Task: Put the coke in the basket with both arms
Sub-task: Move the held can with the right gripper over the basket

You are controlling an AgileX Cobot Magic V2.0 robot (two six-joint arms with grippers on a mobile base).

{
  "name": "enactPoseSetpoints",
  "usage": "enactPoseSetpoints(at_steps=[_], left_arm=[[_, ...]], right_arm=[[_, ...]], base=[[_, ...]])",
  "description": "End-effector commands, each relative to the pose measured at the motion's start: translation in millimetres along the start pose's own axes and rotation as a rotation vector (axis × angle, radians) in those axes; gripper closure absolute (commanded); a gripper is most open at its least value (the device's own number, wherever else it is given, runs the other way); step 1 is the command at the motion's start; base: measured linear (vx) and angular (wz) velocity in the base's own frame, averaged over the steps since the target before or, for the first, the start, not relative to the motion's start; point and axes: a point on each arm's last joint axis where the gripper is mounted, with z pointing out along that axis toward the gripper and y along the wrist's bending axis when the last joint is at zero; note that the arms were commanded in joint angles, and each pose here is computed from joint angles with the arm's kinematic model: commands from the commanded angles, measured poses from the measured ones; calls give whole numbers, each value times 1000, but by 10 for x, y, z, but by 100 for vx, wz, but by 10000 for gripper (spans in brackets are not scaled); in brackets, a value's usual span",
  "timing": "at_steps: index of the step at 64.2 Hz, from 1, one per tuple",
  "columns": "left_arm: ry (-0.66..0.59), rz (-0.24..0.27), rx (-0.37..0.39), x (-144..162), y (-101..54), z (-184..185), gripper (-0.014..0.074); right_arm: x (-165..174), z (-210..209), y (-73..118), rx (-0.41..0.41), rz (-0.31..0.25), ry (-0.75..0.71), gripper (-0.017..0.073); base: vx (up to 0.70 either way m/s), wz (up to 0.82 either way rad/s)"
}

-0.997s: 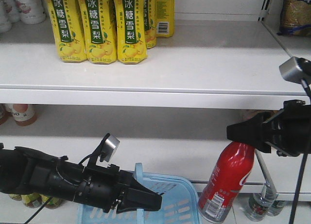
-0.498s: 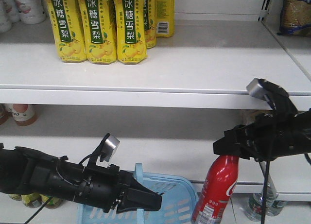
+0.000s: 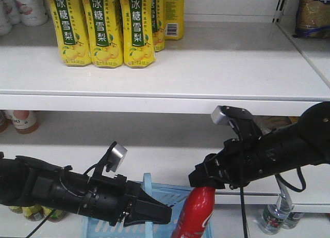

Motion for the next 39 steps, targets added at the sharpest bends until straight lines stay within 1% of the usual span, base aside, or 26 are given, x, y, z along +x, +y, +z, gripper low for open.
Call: enactPoseSetpoints(at_steps=[1,6,11,18,29,33,39], left_arm=[[-46,25,152,-38,-283,-51,600],[-47,25,152,-39,-283,-51,600],[-49,26,151,-43,-284,-50,600],[-54,26,143,-51,-279,-49,600],[-56,26,140,-53,-277,-49,600],[-56,26,140,-53,-277,-49,600],[-56,26,140,-53,-277,-49,600]], right_arm=[[-163,113,-81,19,115,-79,564],[-136,202,-56,12,105,-44,564],[-100,299,14,4,78,-7,564],[-94,370,65,15,57,-10,561],[-112,379,71,26,73,-33,538],[-108,379,73,23,76,-28,515],[-94,380,83,13,74,-12,447]], base=[[0,-1],[0,-2],[0,0],[0,2],[0,0],[0,0],[0,0]])
